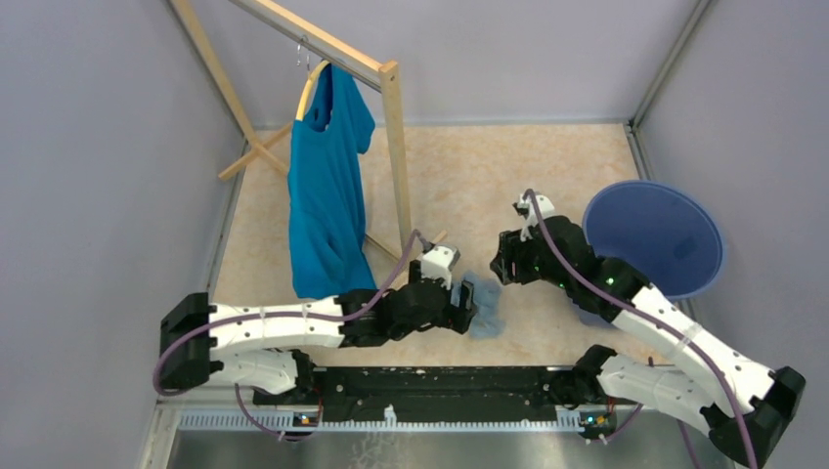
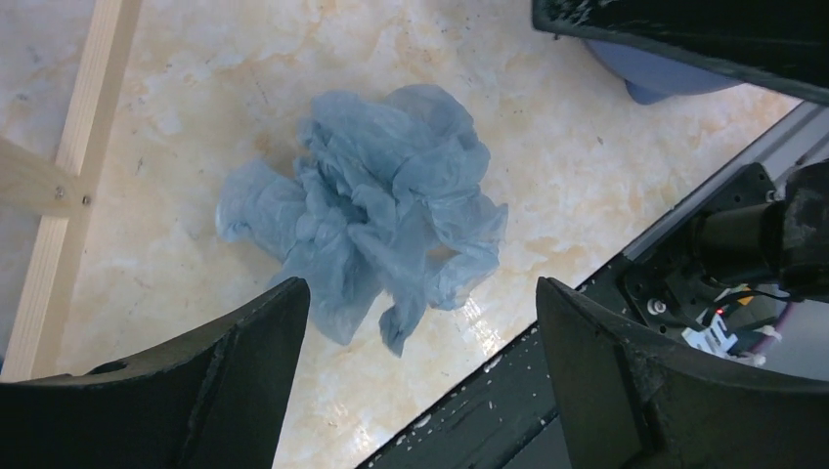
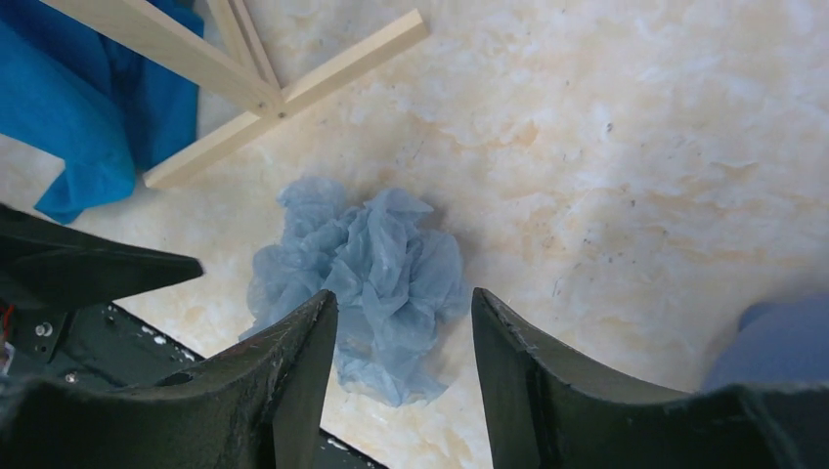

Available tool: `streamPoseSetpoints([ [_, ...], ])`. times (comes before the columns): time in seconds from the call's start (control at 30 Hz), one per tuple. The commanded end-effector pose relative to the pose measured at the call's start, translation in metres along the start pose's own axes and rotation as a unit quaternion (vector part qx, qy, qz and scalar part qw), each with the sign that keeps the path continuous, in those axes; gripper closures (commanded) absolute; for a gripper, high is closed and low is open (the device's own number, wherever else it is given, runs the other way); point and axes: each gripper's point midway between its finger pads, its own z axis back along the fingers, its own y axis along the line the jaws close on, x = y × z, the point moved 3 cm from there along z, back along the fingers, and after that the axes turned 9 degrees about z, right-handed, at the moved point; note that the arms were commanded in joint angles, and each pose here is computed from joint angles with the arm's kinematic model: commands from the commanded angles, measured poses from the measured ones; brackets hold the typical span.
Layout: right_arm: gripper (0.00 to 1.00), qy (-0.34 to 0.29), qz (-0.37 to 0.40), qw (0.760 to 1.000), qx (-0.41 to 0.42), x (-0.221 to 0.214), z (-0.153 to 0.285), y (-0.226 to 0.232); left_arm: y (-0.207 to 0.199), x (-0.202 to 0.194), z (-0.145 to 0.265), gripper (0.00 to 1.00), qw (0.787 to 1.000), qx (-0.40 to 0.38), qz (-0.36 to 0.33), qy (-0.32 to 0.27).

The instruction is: Put the trash bags into the trash bin

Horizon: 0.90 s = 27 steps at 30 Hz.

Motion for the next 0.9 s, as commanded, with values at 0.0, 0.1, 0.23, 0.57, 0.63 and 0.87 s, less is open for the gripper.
streamPoseSetpoints([
  [0.0, 0.46, -0.05, -0.003, 0.999, -0.014, 0.02, 0.027, -0.005, -0.008, 0.007, -0.016, 0.11, 0.999, 0.017, -0.029, 0.002],
  [0.1, 0.43, -0.067, -0.007, 0.998, -0.013, 0.021, 0.033, -0.007, -0.005, -0.007, -0.026, 0.13, 0.999, 0.019, -0.031, 0.019],
  [0.23, 0.42, -0.079, -0.002, 0.997, -0.006, 0.021, 0.037, -0.006, 0.004, -0.018, -0.036, 0.25, 0.998, 0.046, -0.043, 0.031],
  [0.57, 0.41, -0.074, 0.001, 0.997, 0.001, 0.019, 0.036, -0.005, 0.013, -0.034, -0.04, 0.53, 0.994, 0.071, -0.045, 0.066],
  [0.63, 0.41, -0.071, -0.002, 0.997, 0.005, 0.018, 0.035, -0.003, 0.017, -0.033, -0.035, 0.68, 0.994, 0.077, -0.041, 0.066],
  [0.87, 0.41, -0.049, 0.014, 0.993, 0.103, 0.006, 0.024, 0.026, 0.028, -0.003, 0.0, 0.93, 0.997, 0.056, 0.044, -0.019],
])
